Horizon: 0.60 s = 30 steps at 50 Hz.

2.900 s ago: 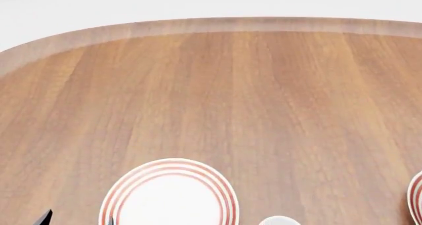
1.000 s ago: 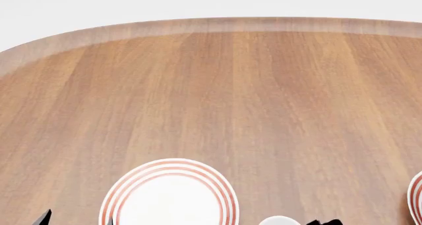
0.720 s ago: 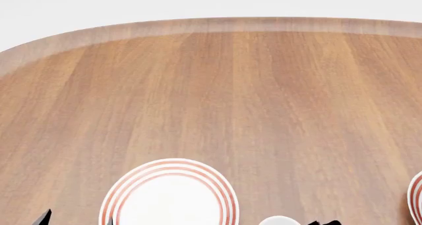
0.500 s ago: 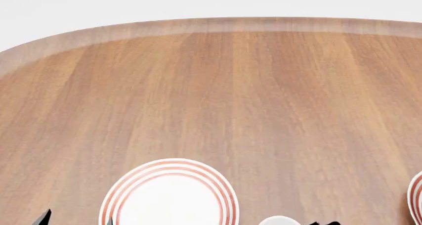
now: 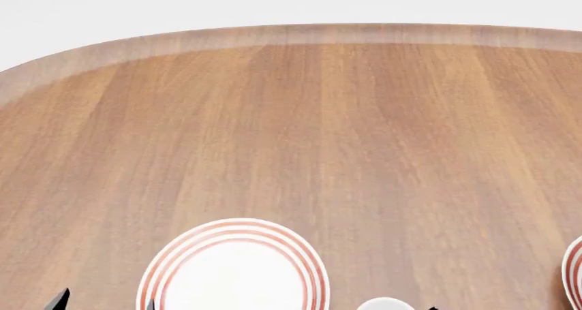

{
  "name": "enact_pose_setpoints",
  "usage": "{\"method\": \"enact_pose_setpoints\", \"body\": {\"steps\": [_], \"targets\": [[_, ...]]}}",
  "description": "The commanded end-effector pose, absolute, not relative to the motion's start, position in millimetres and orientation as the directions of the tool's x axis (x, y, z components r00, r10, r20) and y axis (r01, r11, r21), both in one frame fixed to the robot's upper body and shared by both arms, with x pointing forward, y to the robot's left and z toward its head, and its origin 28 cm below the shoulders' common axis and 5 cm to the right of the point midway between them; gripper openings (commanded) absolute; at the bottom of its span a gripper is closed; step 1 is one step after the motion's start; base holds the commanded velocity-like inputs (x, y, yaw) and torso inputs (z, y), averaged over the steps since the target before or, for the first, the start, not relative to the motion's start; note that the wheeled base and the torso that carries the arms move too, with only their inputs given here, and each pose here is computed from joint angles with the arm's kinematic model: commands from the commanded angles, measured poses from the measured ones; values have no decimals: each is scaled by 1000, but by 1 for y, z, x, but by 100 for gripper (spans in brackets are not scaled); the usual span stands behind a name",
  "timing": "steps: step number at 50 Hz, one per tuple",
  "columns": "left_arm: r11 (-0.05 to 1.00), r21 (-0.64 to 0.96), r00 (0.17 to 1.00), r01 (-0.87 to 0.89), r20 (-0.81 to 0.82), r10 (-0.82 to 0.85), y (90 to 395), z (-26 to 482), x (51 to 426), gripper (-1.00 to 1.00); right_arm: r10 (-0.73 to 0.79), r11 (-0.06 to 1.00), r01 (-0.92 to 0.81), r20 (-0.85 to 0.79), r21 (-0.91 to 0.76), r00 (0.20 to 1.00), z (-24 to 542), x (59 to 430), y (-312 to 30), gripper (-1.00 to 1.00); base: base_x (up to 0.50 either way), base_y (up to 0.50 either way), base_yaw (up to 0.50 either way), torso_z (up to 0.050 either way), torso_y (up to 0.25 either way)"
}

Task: Put the red mug on the left plate.

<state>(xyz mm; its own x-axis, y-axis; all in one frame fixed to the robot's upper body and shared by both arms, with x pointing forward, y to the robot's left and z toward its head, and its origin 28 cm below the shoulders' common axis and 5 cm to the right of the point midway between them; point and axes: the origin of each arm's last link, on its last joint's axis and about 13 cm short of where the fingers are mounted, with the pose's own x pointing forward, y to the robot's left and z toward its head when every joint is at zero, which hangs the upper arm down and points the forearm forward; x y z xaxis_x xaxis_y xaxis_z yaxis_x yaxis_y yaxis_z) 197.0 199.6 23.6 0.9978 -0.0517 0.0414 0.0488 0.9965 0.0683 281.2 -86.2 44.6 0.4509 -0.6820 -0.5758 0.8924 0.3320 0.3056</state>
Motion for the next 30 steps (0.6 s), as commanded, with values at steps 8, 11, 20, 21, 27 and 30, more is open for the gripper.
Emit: {"method": "enact_pose_setpoints", "body": {"steps": [8,11,20,21,27,30], "targets": [[997,66,998,47,43,-50,200,24,197,100,-663,425,823,-489,377,566,70,265,-75,-100,0,0,0,0,2],[997,66,998,47,43,-50,200,24,197,100,-658,443,805,-466,396,591,77,263,-72,-100,0,0,0,0,0],[997,65,998,45,45,-48,200,24,197,100,-607,520,723,-398,455,688,97,248,-60,-100,0,0,0,0,0],[997,65,998,45,44,-48,201,24,197,100,-602,523,717,-396,460,693,98,247,-59,-100,0,0,0,0,0],[997,69,998,40,44,-43,201,24,198,100,-567,556,669,-363,494,739,107,239,-54,-100,0,0,0,0,0],[997,66,998,41,45,-44,201,24,198,100,-536,585,624,-331,518,777,112,233,-50,-100,0,0,0,0,0]]}}
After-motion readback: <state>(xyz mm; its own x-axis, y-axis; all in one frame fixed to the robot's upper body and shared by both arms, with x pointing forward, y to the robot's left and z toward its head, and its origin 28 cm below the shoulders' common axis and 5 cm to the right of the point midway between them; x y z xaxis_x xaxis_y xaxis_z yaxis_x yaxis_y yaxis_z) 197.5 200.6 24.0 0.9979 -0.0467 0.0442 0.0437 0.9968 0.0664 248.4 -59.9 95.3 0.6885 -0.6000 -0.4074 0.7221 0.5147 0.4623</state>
